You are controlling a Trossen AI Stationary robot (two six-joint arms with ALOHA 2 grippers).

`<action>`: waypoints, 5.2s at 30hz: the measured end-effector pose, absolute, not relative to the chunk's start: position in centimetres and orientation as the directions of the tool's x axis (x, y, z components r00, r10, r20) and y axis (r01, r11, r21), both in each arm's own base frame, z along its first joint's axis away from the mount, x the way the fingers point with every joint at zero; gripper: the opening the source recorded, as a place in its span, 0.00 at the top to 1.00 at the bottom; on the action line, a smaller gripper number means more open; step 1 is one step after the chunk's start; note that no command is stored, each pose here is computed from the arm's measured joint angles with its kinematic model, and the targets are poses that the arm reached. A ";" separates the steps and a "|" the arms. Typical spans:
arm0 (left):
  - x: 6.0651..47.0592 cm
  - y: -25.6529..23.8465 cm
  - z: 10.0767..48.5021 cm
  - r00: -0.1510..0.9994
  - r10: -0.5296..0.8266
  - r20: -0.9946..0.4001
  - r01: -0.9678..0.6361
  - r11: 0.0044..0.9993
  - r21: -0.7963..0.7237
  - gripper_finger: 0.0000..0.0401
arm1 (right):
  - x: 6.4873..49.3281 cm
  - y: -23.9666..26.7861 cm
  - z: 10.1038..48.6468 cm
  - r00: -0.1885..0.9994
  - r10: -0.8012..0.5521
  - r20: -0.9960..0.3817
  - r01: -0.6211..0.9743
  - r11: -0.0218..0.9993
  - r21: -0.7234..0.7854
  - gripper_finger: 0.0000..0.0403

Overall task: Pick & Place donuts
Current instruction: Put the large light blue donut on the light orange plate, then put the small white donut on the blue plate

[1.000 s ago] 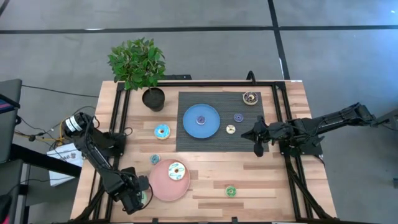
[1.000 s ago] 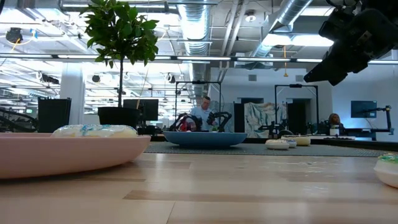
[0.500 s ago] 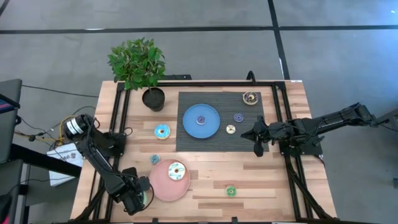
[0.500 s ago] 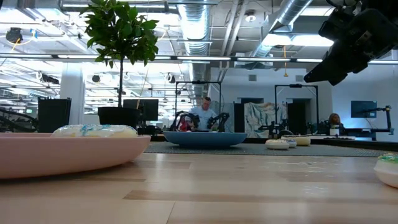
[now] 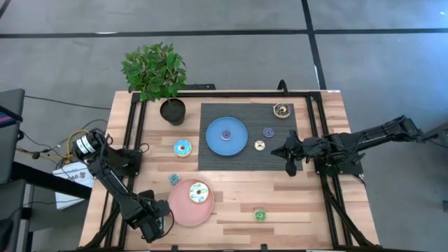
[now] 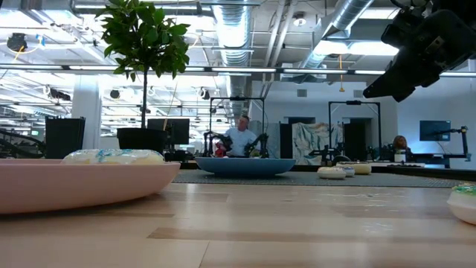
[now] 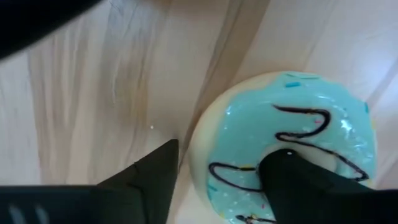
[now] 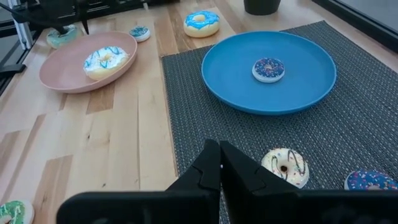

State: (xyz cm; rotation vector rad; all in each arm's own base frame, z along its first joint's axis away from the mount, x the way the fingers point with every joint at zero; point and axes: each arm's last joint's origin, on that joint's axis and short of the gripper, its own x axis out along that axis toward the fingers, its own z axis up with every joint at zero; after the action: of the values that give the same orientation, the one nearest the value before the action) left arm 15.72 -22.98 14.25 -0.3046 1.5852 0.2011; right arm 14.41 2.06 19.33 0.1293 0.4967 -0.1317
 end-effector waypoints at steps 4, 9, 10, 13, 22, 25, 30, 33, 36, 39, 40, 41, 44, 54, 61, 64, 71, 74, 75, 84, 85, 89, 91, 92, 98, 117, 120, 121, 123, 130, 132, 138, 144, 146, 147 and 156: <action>15.6 -23.0 14.3 -0.059 -0.088 -0.994 -0.335 0.940 -0.064 0.58 | 14.4 2.1 19.3 0.871 -0.094 -0.482 0.157 0.983 0.092 1.00; 15.3 -22.8 14.7 -0.099 -0.107 -0.989 -0.396 0.916 -0.059 0.64 | 14.4 2.1 19.3 0.871 -0.094 -0.482 0.157 0.983 0.091 1.00; 15.3 -22.7 14.9 -0.098 -0.112 -0.989 -0.412 0.909 -0.062 0.65 | 14.4 2.1 19.3 0.871 -0.094 -0.482 0.156 0.983 0.092 1.00; 15.5 -22.3 15.9 -0.075 -0.141 -0.987 -0.449 0.889 -0.092 0.66 | 14.4 2.1 19.3 0.871 -0.092 -0.482 0.155 0.984 0.092 1.00; 16.8 -18.7 20.2 0.076 -0.189 -0.979 -0.611 0.767 -0.195 0.67 | 14.4 2.2 19.3 0.872 -0.051 -0.487 0.120 0.987 0.112 1.00; 17.8 -17.2 21.0 0.135 -0.175 -0.975 -0.663 0.715 -0.220 0.67 | 14.4 2.3 19.3 0.871 -0.019 -0.491 0.092 0.988 0.127 1.00; 20.4 -15.1 20.7 0.195 -0.144 -0.970 -0.690 0.683 -0.239 0.67 | 14.4 2.4 19.3 0.870 0.015 -0.493 0.063 0.988 0.141 1.00; 21.7 -14.3 19.9 0.199 -0.132 -0.971 -0.683 0.692 -0.234 0.67 | 14.4 2.4 19.3 0.870 0.015 -0.494 0.063 0.988 0.141 1.00; 22.8 -13.9 18.8 0.185 -0.127 -0.975 -0.672 0.707 -0.219 0.67 | 14.4 2.4 19.3 0.869 0.017 -0.494 0.061 0.988 0.141 1.00; 23.7 -14.1 17.5 0.145 -0.169 -0.975 -0.652 0.725 -0.222 0.67 | 14.4 2.4 19.3 0.869 0.018 -0.494 0.060 0.988 0.142 1.00; 23.9 -14.2 17.1 0.129 -0.185 -0.974 -0.650 0.727 -0.224 0.67 | 14.4 2.4 19.3 0.869 0.018 -0.494 0.061 0.988 0.142 1.00; 24.0 -14.3 16.8 0.115 -0.197 -0.974 -0.647 0.729 -0.224 0.67 | 14.4 2.4 19.3 0.869 0.017 -0.494 0.061 0.988 0.142 1.00; 24.3 -14.7 16.1 0.099 -0.214 -0.972 -0.644 0.731 -0.226 0.67 | 14.4 2.4 19.3 0.869 0.018 -0.494 0.061 0.988 0.142 1.00; 24.4 -14.4 16.2 0.124 -0.174 -0.977 -0.632 0.745 -0.213 0.67 | 14.4 2.4 19.3 0.869 0.017 -0.494 0.051 0.991 0.123 1.00; 24.3 -14.4 16.2 0.124 -0.169 -0.978 -0.638 0.741 -0.209 0.67 | 14.4 2.4 19.3 0.873 0.017 -0.487 0.049 0.991 0.124 1.00; 24.4 -14.3 16.2 0.122 -0.169 -0.978 -0.642 0.738 -0.208 0.67 | 14.4 2.4 19.3 0.873 0.017 -0.487 0.052 0.991 0.127 1.00; 24.1 -14.0 16.1 0.079 -0.157 -0.984 -0.663 0.729 -0.169 0.64 | 14.4 2.4 19.3 0.873 0.017 -0.487 0.053 0.990 0.129 1.00; 24.1 -14.0 16.1 0.073 -0.170 -0.983 -0.662 0.728 -0.176 0.60 | 14.4 2.4 19.3 0.873 0.017 -0.487 0.053 0.990 0.129 1.00; 24.1 -14.0 16.1 0.073 -0.170 -0.983 -0.662 0.729 -0.175 0.59 | 14.4 2.4 19.3 0.873 0.017 -0.487 0.053 0.990 0.129 1.00; 24.1 -14.0 16.1 0.084 -0.153 -0.985 -0.658 0.733 -0.170 0.42 | 14.4 2.4 19.3 0.873 0.016 -0.487 0.054 0.990 0.130 1.00; 24.1 -14.0 16.1 0.088 -0.148 -0.985 -0.658 0.734 -0.169 0.40 | 14.4 2.4 19.3 0.873 0.016 -0.487 0.054 0.990 0.130 1.00; 24.2 -13.9 16.1 0.096 -0.139 -0.986 -0.650 0.741 -0.168 0.35 | 14.4 2.4 19.3 0.873 0.016 -0.487 0.055 0.990 0.130 1.00; 24.2 -13.9 16.1 0.097 -0.139 -0.986 -0.642 0.748 -0.169 0.34 | 14.4 2.4 19.3 0.873 0.016 -0.487 0.055 0.990 0.130 1.00; 24.2 -13.9 16.1 0.097 -0.139 -0.986 -0.637 0.752 -0.168 0.34 | 14.4 2.4 19.3 0.873 0.016 -0.487 0.055 0.990 0.130 1.00; 24.3 -13.7 16.1 0.097 -0.138 -0.986 -0.625 0.762 -0.168 0.33 | 14.4 2.4 19.3 0.873 0.016 -0.487 0.055 0.990 0.130 1.00; 24.8 -11.8 18.1 0.121 -0.207 -0.971 -0.626 0.743 -0.236 0.33 | 14.6 2.4 19.6 0.886 0.018 -0.463 0.051 0.989 0.137 1.00; 24.3 -11.4 19.6 0.140 -0.158 -0.978 -0.630 0.748 -0.211 0.33 | 14.6 2.4 19.7 0.893 0.019 -0.449 0.050 0.989 0.141 1.00; 24.0 -11.2 20.1 0.140 -0.139 -0.980 -0.632 0.749 -0.197 0.33 | 14.7 2.4 19.7 0.895 0.019 -0.446 0.050 0.989 0.142 1.00; 23.4 -10.8 21.2 0.149 -0.105 -0.983 -0.640 0.747 -0.177 0.33 | 14.7 2.4 19.8 0.897 0.019 -0.441 0.050 0.988 0.143 1.00; 21.3 -9.4 25.0 0.337 0.025 -0.941 -0.643 0.736 -0.211 0.35 | 14.7 2.4 19.8 0.897 0.019 -0.441 0.050 0.988 0.143 1.00; 20.6 -8.9 25.9 0.406 0.084 -0.910 -0.643 0.734 -0.219 0.37 | 14.7 2.4 19.8 0.897 0.019 -0.441 0.050 0.988 0.145 1.00; 18.2 -7.5 27.1 0.517 0.189 -0.835 -0.623 0.752 -0.215 0.47 | 14.7 2.4 19.8 0.897 0.019 -0.441 0.078 0.977 0.199 1.00; 15.9 -6.3 26.4 0.575 0.214 -0.790 -0.581 0.786 -0.210 0.62 | 14.7 2.4 19.8 0.897 0.018 -0.441 0.106 0.961 0.255 1.00; 15.2 -5.9 26.0 0.601 0.215 -0.770 -0.565 0.795 -0.219 0.70 | 14.7 2.4 19.8 0.898 0.017 -0.441 0.107 0.961 0.255 1.00; 14.8 -5.7 25.7 0.612 0.214 -0.761 -0.556 0.801 -0.222 0.74 | 14.7 2.4 19.8 0.898 0.015 -0.439 0.108 0.961 0.255 1.00; 12.1 -4.4 22.8 0.751 0.149 -0.643 -0.310 0.940 -0.145 0.98 | 15.6 1.6 21.9 0.947 -0.246 -0.206 0.305 0.889 0.342 1.00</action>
State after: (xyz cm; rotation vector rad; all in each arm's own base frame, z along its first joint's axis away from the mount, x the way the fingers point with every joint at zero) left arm 12.15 -4.39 22.84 -0.2500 0.6767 0.2539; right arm 15.62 1.55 21.88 0.3805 0.1596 -0.2873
